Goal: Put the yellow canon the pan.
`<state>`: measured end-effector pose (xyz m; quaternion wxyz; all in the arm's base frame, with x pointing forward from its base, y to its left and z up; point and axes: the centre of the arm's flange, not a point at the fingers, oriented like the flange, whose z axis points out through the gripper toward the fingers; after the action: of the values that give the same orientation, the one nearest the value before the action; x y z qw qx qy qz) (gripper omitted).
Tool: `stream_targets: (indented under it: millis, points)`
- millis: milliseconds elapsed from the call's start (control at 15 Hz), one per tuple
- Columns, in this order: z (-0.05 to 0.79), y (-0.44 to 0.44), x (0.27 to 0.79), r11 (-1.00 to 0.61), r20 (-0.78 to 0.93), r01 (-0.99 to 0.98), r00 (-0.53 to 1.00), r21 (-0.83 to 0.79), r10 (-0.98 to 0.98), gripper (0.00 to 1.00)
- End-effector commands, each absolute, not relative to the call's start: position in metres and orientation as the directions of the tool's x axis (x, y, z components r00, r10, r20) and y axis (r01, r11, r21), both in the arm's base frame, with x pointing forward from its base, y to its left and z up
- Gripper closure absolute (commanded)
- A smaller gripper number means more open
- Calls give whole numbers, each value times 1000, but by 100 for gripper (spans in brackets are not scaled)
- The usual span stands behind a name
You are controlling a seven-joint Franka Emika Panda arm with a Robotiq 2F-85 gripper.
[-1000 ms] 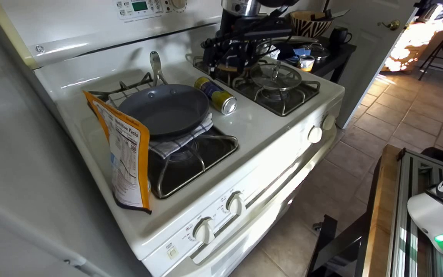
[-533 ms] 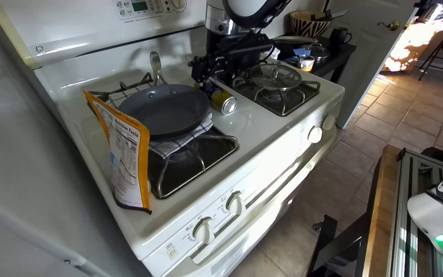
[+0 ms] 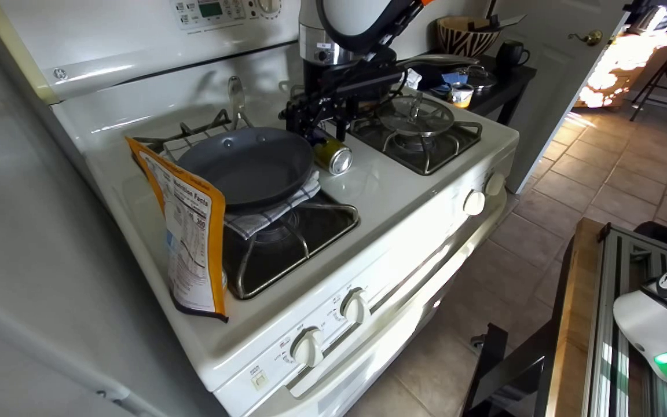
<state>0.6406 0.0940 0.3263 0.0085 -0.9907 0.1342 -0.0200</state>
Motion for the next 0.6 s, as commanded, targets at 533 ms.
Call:
stream_targets:
  millis: [533]
  points:
    - [348,94,634,-967,34,-253,967,8,-253,63]
